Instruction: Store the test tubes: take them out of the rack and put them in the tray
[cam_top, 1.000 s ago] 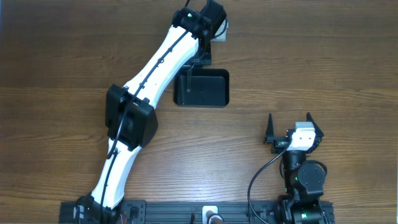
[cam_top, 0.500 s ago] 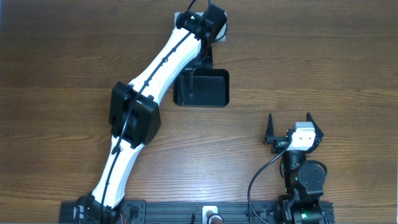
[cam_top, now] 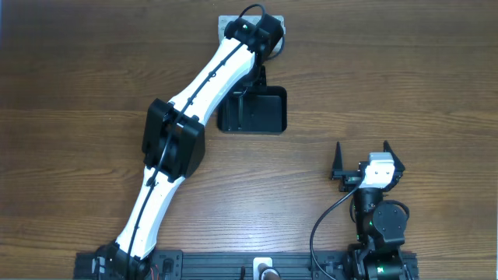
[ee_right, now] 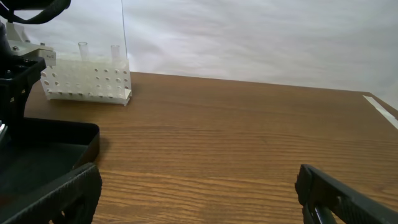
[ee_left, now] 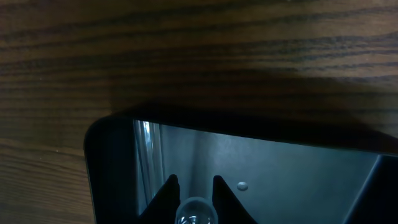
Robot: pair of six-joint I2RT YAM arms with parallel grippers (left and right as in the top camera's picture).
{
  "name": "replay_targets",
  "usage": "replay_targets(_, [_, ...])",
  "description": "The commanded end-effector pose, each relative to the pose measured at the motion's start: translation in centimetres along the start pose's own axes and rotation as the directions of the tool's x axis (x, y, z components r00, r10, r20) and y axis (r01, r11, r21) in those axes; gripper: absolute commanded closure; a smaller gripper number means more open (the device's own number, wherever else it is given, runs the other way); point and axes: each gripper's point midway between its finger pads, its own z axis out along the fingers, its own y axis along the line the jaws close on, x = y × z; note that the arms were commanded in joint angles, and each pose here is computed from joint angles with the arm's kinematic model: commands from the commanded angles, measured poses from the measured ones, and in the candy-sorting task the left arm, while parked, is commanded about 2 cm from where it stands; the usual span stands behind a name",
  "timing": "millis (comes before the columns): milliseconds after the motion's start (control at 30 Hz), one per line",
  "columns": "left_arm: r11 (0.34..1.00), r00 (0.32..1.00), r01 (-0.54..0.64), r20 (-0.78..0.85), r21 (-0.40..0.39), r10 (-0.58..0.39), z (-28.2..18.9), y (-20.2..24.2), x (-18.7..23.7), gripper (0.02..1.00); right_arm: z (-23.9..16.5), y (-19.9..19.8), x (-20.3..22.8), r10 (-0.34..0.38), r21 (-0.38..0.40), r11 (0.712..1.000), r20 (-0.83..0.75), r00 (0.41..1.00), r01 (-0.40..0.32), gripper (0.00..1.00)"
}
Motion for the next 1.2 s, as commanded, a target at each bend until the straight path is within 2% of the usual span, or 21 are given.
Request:
replay_targets(33, [1.000, 1.000, 0.016, -0.012, 0.008, -0.016, 0.2, 0.0, 0.1, 0.822, 0.0, -0.1, 0.2, -0.002, 0.009, 1.000, 0.002, 1.000, 0.002, 0.007])
replay_targets(233, [1.000, 1.000, 0.015, -0.026, 0.007, -0.015, 0.2, 0.0, 0.4, 0.814, 0.0, -0.1, 0.2, -0.001, 0.009, 1.000, 0.002, 1.000, 0.001, 0.007])
replay_targets(367, [1.000, 0.999, 0.022, -0.029, 0.018, -0.021, -0.1, 0.1, 0.3, 0.693, 0.0, -0.1, 0.2, -0.002, 0.009, 1.000, 0.002, 1.000, 0.002, 0.007])
replay_targets(500, [0.999, 1.000, 0.025, 0.000, 0.038, -0.025, -1.8, 0.2, 0.1, 0.654, 0.0, -0.1, 0.2, -0.002, 0.009, 1.000, 0.002, 1.000, 0.002, 0.007])
replay_targets(600, [0.998, 0.997, 0.031, 0.067, 0.055, -0.035, -4.3, 0.6, -0.8, 0.612, 0.0, -0.1, 0.2, -0.002, 0.009, 1.000, 0.002, 1.000, 0.002, 0.007])
replay_targets(700, [0.996, 0.973, 0.052, 0.221, 0.075, -0.068, -8.5, 1.5, -3.0, 0.538, 0.0, -0.1, 0.2, -0.002, 0.009, 1.000, 0.002, 1.000, 0.002, 0.009])
replay_targets(800, [0.993, 0.895, 0.045, 0.438, 0.110, -0.089, -14.6, 2.7, -6.2, 0.454, 0.0, -0.1, 0.2, -0.002, 0.009, 1.000, 0.002, 1.000, 0.002, 0.009])
replay_targets(933, [0.992, 0.763, -0.039, 0.645, 0.121, -0.049, -22.0, 4.5, -9.0, 0.375, 0.0, -0.1, 0.2, -0.002, 0.009, 1.000, 0.002, 1.000, 0.002, 0.007])
replay_targets(1100, [0.992, 0.596, -0.069, 0.802, 0.105, -0.044, -28.8, 8.0, -11.7, 0.305, 0.0, -0.1, 0.2, -0.002, 0.009, 1.000, 0.002, 1.000, 0.002, 0.009])
replay_targets(1200, [0.993, 0.517, -0.058, 0.854, 0.104, -0.059, -31.0, 10.2, -12.8, 0.290, 0.0, -0.1, 0.2, -0.002, 0.009, 1.000, 0.002, 1.000, 0.002, 0.007])
